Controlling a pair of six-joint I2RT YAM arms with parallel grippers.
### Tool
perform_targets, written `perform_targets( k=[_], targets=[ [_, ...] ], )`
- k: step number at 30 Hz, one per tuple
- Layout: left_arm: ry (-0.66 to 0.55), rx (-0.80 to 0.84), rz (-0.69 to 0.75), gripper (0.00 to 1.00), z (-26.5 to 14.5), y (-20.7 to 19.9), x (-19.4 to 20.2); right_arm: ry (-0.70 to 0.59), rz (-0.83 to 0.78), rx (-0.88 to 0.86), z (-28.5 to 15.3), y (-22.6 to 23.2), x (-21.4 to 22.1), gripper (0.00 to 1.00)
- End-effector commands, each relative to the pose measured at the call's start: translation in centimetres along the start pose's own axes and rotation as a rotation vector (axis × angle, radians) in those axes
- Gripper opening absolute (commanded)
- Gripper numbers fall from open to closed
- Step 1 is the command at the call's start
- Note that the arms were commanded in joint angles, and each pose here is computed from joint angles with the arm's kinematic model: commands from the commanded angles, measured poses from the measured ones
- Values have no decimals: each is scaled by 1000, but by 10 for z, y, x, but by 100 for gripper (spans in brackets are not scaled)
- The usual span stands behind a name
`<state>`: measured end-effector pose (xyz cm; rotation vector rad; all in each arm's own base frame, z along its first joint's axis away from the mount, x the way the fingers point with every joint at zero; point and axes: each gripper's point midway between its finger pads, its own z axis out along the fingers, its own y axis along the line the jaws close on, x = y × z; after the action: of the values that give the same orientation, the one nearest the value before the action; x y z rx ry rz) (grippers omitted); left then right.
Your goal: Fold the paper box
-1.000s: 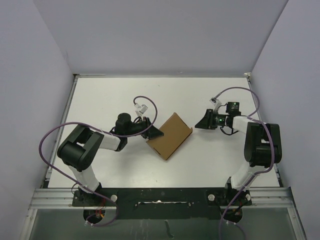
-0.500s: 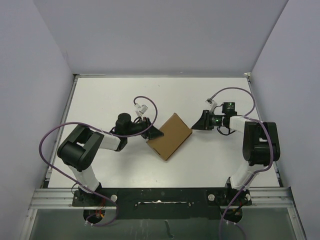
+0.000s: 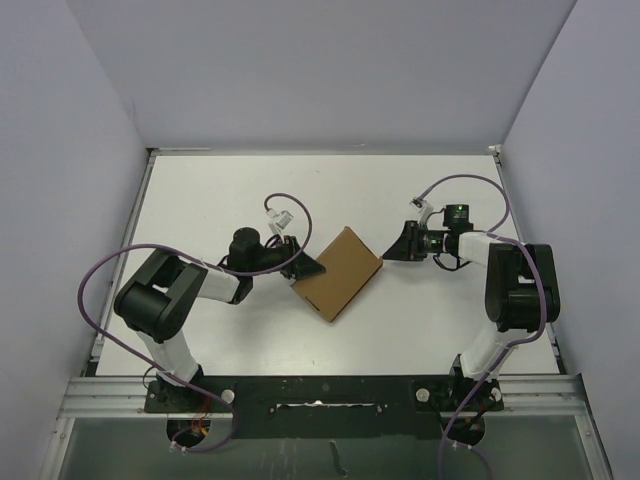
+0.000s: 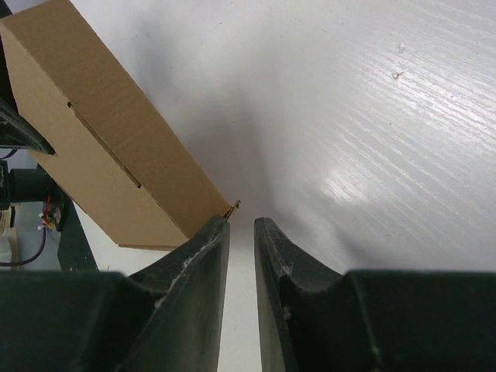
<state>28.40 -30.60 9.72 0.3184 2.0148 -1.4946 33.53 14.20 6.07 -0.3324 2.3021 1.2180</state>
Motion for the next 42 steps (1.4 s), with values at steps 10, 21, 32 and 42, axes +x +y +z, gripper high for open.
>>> perform_targets(
  k=[10,21,32,42],
  targets=[
    [-45,31,47,15,-1,-1,-13,21,-83,-43,6,20,-4,19],
    [-50,35,37,15,-3,0,-16,-14,-145,-24,-5,24,-11,17],
    [-47,51,22,15,-3,1,-15,8,-165,-20,0,24,-8,20],
    [-43,69,20,15,-3,-2,-14,35,-168,15,8,17,-5,19]
  ],
)
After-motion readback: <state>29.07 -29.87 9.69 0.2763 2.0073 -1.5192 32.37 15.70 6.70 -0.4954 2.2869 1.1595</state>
